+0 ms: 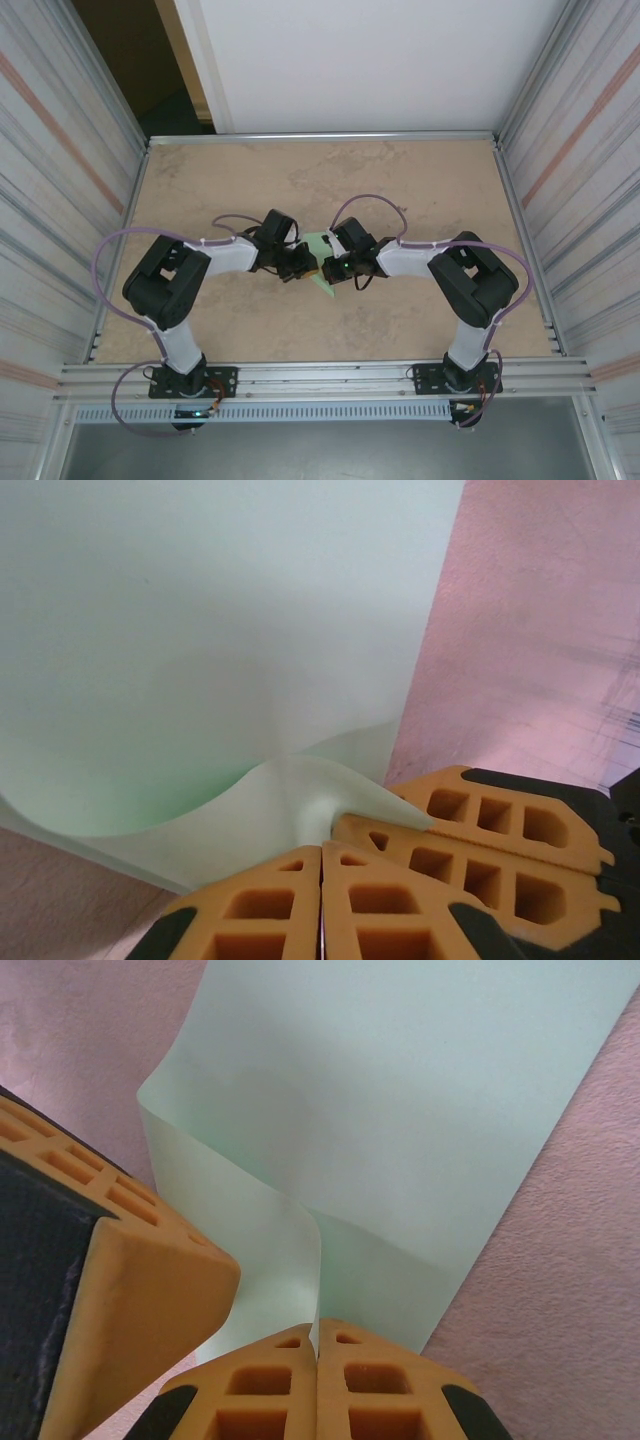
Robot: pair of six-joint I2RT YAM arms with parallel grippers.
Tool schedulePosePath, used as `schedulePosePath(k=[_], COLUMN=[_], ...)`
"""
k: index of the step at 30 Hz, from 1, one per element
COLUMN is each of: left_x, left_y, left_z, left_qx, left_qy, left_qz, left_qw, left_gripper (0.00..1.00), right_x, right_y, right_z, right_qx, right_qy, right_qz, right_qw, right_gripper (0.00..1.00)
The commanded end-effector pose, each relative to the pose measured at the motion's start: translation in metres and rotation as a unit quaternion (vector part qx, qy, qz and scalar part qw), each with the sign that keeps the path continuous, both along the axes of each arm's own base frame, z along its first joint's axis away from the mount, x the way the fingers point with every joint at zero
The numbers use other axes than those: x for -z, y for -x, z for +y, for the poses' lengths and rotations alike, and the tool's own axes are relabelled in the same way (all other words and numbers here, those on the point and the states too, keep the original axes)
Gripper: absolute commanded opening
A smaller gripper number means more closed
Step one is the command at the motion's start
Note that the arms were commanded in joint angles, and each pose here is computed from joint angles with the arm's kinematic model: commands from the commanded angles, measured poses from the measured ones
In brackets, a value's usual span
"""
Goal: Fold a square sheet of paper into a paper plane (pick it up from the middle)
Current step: Third fold the triangle at the center of the table.
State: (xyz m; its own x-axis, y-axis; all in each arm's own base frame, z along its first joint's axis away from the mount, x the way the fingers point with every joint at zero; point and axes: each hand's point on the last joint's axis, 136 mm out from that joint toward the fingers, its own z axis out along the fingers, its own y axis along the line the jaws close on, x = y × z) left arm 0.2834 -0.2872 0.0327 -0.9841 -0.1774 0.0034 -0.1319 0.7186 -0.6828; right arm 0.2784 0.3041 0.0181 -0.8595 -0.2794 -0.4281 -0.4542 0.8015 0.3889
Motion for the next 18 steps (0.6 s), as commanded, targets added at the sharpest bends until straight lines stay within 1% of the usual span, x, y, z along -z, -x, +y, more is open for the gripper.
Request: schedulePosePath(k=[1,18], left_x=[0.009,0.022], left_y=[0.003,0.007], left_z=[0.005,0.011], left_qx=[0.003,-0.001], left_qy=[-0.02,-0.034], left_qz=[0.003,0.017], left_qw=[1.0,0.999], left_gripper=[0.08,0.08], right_x=[0.021,0.021], right_y=[0.008,0.008], right_z=[-0.013,-0.012], right_qx=[0.014,0.014], right_qy=[0.031,0.031], right_qz=[0.038,0.039], right_qw=[0.999,0.999], right_gripper=[0.0,0.0])
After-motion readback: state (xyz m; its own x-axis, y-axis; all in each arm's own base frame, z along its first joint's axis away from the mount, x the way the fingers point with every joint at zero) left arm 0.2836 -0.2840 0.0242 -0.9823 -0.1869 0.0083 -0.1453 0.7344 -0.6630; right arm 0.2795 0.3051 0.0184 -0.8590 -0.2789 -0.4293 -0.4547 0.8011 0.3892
